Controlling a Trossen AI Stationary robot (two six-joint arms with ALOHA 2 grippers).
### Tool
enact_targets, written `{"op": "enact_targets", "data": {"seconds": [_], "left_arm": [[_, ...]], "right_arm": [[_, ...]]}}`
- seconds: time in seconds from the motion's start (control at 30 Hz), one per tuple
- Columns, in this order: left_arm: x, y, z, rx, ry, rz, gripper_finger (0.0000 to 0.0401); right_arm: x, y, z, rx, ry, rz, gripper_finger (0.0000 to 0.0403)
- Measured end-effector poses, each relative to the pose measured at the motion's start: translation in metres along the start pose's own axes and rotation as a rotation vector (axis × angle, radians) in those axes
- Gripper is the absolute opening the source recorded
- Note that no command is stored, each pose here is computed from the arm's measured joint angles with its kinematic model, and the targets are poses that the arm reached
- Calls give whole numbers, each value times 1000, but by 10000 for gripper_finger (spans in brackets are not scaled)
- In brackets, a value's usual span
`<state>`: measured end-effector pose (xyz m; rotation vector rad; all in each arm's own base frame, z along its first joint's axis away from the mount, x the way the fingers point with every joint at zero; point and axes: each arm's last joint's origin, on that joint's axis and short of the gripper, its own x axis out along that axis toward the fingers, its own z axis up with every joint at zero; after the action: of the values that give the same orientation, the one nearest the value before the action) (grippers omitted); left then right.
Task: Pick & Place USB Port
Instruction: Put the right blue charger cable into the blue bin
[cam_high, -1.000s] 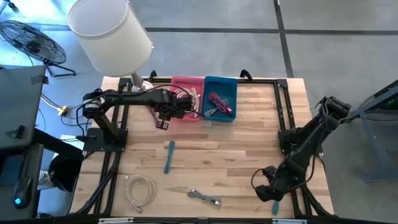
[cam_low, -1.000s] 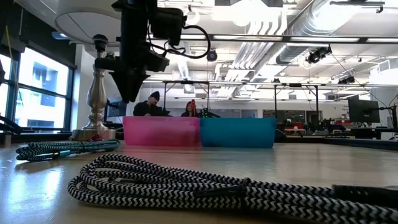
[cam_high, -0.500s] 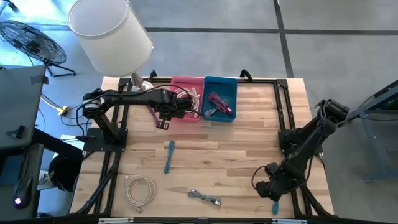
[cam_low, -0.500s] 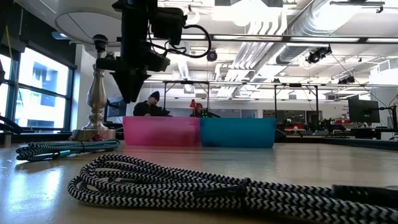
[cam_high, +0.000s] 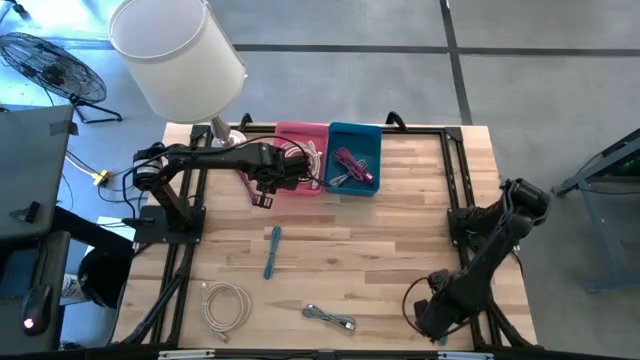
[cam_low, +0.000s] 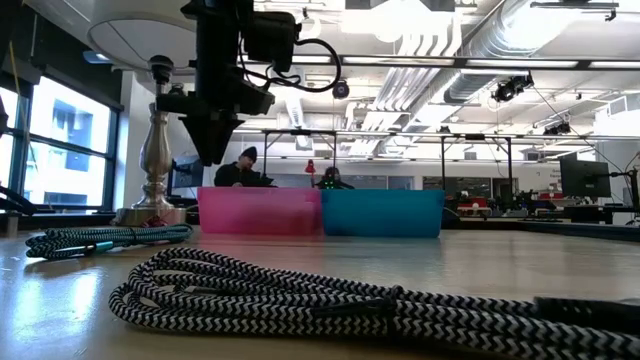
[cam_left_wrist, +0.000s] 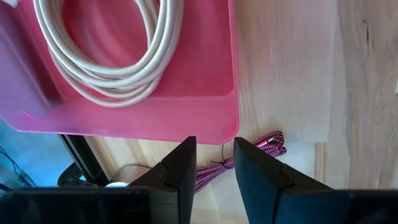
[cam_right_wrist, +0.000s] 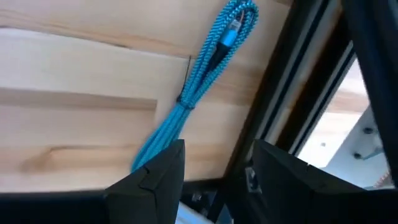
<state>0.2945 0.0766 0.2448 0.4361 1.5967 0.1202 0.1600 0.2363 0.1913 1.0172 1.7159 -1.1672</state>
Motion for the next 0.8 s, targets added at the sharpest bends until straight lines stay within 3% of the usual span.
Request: {"op": "enact_targets", "data": {"seconds": [0.27, 0.5, 0.8], "left_arm": [[0, 0, 0, -1, -3, 1, 104], [3, -1, 1, -2, -6, 3, 104], [29, -15, -7, 51, 52, -17, 104]], "right_arm": [[19, 23, -16, -51, -131, 36, 181], [19, 29, -27, -35, -142, -14, 181], [21, 28, -25, -4, -165, -41, 181]]}}
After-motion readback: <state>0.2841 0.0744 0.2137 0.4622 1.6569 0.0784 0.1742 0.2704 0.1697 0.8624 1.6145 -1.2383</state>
